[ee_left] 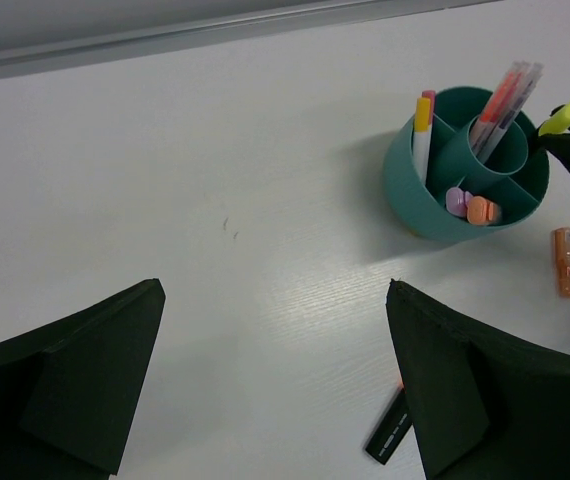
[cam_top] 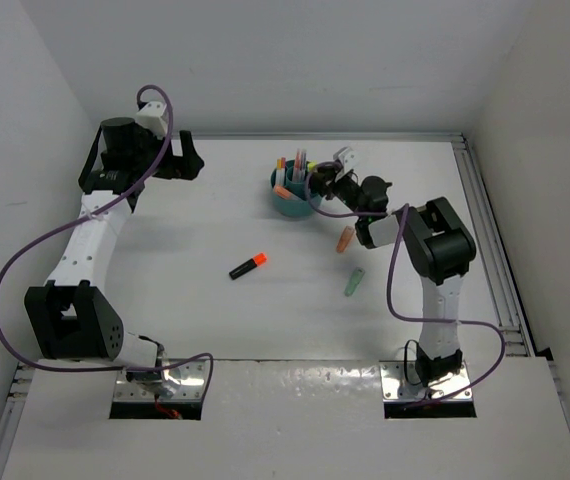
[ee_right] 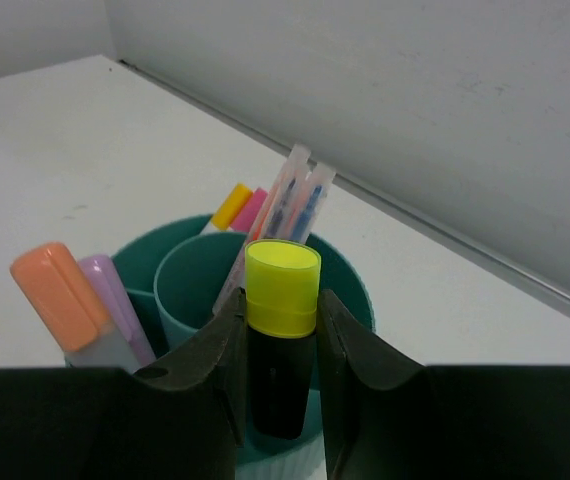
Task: Sort the stationery into containers
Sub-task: Place the stationery in the storage box.
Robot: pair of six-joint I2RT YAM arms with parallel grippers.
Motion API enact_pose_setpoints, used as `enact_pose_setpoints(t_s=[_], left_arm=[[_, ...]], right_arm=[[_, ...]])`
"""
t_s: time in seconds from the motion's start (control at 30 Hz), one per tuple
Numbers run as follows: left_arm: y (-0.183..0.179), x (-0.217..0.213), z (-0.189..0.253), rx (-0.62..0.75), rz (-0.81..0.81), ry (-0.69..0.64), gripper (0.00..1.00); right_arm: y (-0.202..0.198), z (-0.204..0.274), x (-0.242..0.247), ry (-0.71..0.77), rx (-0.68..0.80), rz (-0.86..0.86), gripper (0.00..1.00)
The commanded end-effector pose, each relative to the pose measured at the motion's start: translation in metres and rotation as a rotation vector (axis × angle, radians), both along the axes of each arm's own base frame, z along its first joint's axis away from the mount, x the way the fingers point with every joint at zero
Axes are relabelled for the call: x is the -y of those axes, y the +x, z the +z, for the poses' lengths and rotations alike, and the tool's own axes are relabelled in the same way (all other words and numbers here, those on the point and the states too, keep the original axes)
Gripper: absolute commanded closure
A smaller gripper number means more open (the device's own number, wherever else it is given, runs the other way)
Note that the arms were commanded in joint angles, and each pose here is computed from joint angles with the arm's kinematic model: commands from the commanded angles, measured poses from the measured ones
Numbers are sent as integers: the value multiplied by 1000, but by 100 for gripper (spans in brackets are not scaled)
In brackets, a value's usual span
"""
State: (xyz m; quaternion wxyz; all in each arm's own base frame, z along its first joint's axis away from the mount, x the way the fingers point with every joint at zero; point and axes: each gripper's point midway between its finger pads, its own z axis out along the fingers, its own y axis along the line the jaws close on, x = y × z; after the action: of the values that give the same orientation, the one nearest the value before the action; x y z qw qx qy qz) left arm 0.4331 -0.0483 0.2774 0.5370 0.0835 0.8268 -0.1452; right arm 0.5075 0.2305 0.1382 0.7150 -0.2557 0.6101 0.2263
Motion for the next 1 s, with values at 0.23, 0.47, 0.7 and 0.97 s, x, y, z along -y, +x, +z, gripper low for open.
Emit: enact_pose_setpoints(t_s=[0.23, 0.47, 0.7, 0.97], left_arm=[[5, -9, 26, 71, 7, 28, 0], [0, -9, 35, 111, 0, -4, 0], [-16, -7, 39, 120, -49, 11, 0], [-40, -7, 29, 76, -130, 47, 0]], right_arm=[[-37, 86, -10, 61, 370, 84, 32], [-72, 144, -23, 133, 398, 197, 40], [-109, 133, -49, 86, 101, 416, 57], [-191, 19, -108, -508, -516, 859, 59]])
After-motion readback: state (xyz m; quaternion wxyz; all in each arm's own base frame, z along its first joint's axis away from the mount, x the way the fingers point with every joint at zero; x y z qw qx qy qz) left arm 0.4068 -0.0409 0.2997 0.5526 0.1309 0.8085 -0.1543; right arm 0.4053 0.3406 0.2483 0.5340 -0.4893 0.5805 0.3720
